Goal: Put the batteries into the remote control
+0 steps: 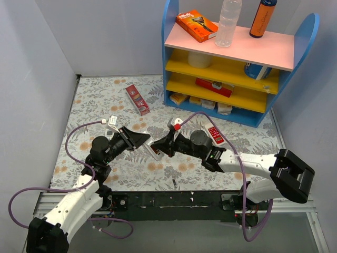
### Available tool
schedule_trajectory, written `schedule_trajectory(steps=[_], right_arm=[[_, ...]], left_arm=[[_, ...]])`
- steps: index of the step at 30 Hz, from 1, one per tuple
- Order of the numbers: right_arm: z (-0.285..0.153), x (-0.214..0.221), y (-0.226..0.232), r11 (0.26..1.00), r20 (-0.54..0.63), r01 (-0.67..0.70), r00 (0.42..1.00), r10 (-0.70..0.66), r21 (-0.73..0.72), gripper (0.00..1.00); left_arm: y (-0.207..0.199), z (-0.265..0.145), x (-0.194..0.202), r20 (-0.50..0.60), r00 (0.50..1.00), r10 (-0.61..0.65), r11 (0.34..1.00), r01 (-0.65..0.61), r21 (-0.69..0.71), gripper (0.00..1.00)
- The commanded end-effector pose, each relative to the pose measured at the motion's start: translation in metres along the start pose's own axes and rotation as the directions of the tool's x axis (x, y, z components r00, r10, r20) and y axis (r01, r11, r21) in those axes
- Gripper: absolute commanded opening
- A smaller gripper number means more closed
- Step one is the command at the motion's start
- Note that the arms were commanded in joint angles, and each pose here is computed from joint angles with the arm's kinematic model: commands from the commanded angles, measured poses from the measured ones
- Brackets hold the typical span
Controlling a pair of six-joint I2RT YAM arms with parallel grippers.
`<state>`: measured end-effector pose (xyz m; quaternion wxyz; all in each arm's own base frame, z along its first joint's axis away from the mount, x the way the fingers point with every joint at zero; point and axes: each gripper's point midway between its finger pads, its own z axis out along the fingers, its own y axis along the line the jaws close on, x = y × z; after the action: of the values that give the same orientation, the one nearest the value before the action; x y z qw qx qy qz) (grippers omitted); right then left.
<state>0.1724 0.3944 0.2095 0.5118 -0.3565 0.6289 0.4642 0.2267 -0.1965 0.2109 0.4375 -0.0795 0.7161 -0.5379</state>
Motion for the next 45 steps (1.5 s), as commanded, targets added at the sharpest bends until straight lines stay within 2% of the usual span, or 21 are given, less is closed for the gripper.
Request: schedule_trajectory(steps=[1, 12, 28, 37, 45], right_arm=[[0.004, -0.008, -0.001, 1.0, 0.064, -0.017, 0.998, 0.016, 0.013, 0.01], [0.007, 0.011, -0.011, 0.997, 0.005, -0.042, 0.999, 0.042, 0.06, 0.02], [0.014, 0.022, -0.018, 0.993, -0.002, -0.059, 0.998, 0.059, 0.102, 0.27], [0.014, 0.025, -0.02, 0.992, -0.004, -0.06, 0.998, 0.061, 0.109, 0.3], [0.012, 0.026, -0.034, 0.978, 0.004, -0.069, 0.998, 0.069, 0.199, 0.29]], left_arm=[[-0.02, -0.001, -0.015, 0.034, 0.999, 0.017, 0.999, -0.018, 0.034, 0.0], [-0.018, -0.004, -0.023, 0.065, 0.996, 0.062, 0.998, -0.062, -0.004, 0.0], [-0.018, -0.003, -0.02, 0.036, 0.994, 0.102, 0.995, -0.101, -0.01, 0.0], [-0.013, -0.002, -0.017, 0.021, 0.994, 0.104, 0.994, -0.103, -0.026, 0.0], [-0.012, -0.002, -0.018, 0.016, 0.994, 0.112, 0.993, -0.112, -0.039, 0.0]])
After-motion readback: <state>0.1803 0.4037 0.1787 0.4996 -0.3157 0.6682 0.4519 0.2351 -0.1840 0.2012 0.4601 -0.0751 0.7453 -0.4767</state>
